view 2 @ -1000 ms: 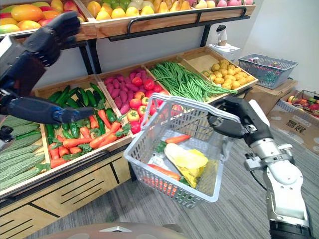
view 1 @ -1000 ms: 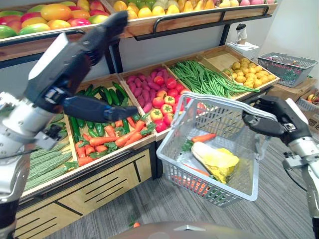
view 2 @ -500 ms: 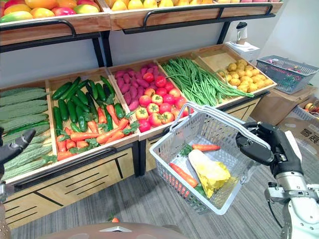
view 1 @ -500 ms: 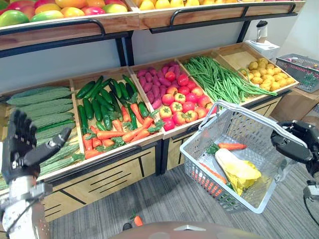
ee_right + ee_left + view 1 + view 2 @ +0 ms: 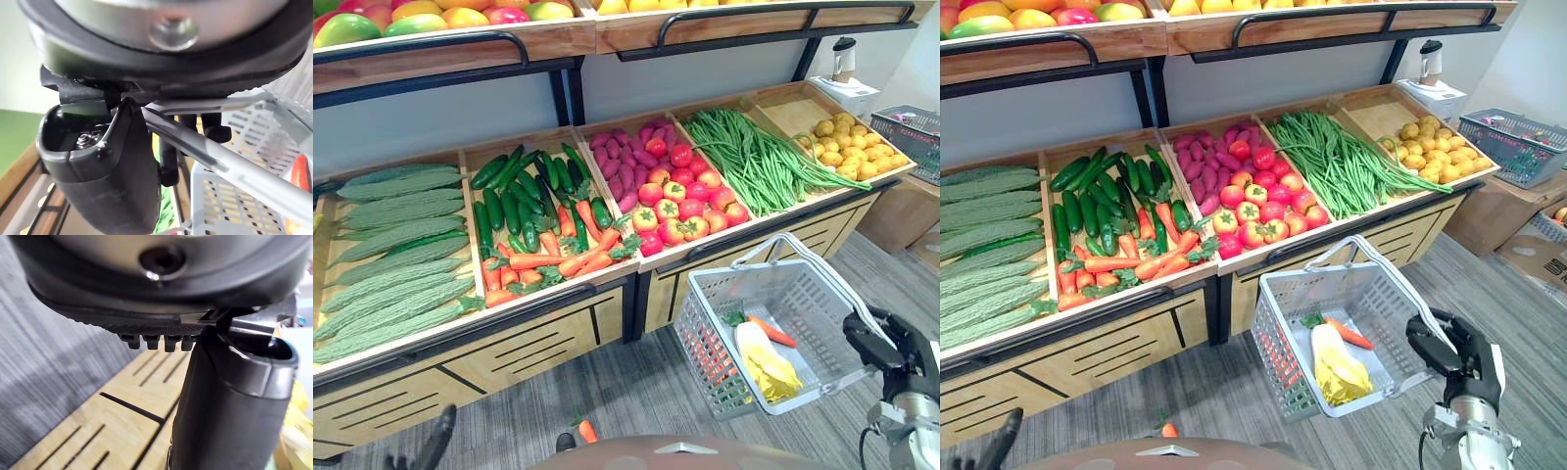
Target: Pick vegetable in the basket
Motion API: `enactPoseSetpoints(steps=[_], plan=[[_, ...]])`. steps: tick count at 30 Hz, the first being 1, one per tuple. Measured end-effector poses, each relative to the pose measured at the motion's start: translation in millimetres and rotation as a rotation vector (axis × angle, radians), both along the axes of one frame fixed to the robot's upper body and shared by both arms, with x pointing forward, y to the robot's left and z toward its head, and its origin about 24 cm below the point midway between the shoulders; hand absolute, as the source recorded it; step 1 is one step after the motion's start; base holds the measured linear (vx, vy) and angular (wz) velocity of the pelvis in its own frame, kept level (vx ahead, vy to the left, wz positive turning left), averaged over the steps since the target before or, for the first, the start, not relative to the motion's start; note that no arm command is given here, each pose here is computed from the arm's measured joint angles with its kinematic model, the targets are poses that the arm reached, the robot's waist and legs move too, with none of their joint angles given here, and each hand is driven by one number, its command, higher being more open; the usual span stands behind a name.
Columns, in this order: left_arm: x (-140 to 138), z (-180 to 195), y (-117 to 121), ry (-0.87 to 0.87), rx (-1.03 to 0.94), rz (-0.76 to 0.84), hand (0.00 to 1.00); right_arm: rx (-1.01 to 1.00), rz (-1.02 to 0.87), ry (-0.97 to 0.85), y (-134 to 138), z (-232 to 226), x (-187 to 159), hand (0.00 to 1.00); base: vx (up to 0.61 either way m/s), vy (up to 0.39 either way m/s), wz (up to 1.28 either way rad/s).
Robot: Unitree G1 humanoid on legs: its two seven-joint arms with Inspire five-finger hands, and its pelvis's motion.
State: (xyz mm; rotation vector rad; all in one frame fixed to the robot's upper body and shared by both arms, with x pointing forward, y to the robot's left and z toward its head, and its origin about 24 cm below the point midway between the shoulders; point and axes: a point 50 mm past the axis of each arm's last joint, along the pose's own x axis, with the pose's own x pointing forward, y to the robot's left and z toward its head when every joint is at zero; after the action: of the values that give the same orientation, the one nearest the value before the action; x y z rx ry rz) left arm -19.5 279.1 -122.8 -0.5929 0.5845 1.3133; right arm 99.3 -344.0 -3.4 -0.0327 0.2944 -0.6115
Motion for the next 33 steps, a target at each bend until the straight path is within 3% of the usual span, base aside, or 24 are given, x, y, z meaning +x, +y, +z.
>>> enactPoseSetpoints(steps=[4, 12, 21, 33], plan=[[-17.0, -11.7, -15.6, 0.039, -0.085, 0.06, 1.0, 0.045, -0.09, 0.036, -0.1, -15.1, -13.6, 0.0, 0.02, -0.022, 0.04], [-27.5, -25.4, -37.9, 0.161, -0.194, -0.059, 1.0, 0.126, -0.27, 0.112, 12.3, -44.2, -41.7, 0.0, 0.04, -0.023, -0.06], [-4.5, -31.3, -52.3, 0.196, -0.232, -0.347, 1.0, 0.217, -0.431, 0.217, 42.1, -72.7, -73.1, 0.0, 0.03, -0.013, -0.12], [8.9, -33.5, -60.7, 0.198, -0.237, -0.448, 1.0, 0.365, -0.574, 0.386, 64.5, -108.1, -118.0, 0.0, 0.02, -0.006, -0.1]])
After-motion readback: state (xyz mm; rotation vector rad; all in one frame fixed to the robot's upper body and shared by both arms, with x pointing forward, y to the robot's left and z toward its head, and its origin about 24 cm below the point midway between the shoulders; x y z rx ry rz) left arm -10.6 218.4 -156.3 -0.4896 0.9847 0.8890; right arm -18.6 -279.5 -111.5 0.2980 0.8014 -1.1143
